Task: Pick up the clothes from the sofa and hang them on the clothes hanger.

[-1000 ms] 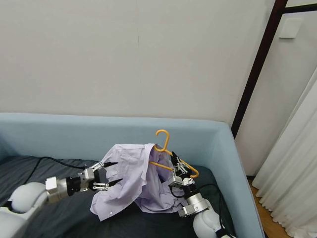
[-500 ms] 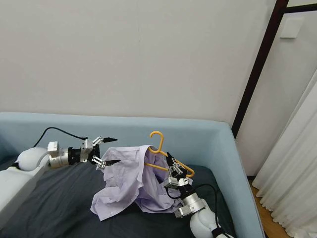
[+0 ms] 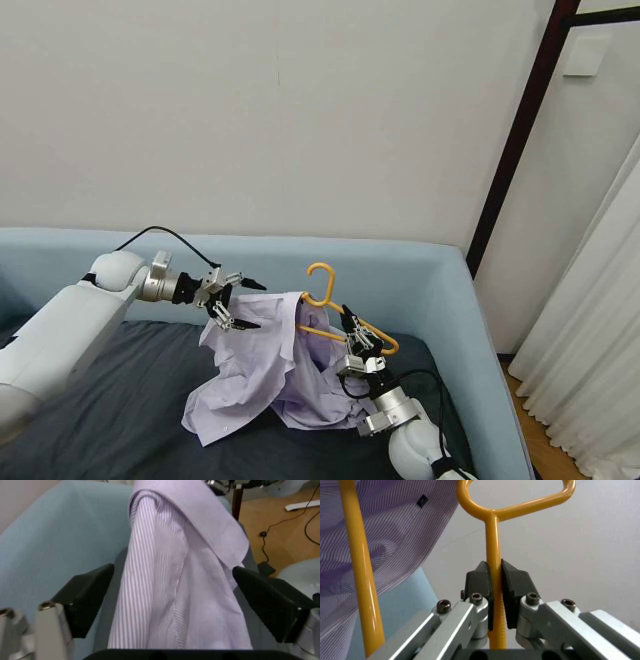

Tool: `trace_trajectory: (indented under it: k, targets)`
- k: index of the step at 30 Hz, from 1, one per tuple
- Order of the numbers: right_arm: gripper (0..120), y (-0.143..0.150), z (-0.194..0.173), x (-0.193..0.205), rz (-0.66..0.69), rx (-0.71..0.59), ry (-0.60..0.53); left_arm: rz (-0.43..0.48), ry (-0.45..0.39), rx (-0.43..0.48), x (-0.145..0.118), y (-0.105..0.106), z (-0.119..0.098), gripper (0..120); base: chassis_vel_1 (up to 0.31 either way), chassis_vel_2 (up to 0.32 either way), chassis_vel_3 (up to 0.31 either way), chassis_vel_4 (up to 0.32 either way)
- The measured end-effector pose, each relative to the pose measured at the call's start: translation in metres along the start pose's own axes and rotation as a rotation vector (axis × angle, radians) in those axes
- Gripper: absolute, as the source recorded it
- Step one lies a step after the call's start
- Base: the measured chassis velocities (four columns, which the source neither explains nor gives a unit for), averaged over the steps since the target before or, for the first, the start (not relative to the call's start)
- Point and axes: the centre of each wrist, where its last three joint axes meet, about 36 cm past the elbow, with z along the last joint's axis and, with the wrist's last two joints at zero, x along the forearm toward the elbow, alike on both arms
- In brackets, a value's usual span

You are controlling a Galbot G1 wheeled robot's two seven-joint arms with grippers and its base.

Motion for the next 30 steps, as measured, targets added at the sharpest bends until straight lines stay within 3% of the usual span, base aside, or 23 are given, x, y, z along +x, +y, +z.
trace_trajectory:
  k: [23, 30]
  targets:
    - [5, 0.002, -0.004, -0.003, 0.027, 0.010, -0.018, -0.004, 0.013, 0.048, 0.014, 0.002, 0.013, 6, 0.000, 0.000, 0.000, 0.000]
    - [5, 0.002, -0.004, -0.004, 0.029, -0.004, -0.019, 0.008, 0.009, 0.059, 0.013, 0.001, 0.017, 6, 0.000, 0.000, 0.000, 0.000]
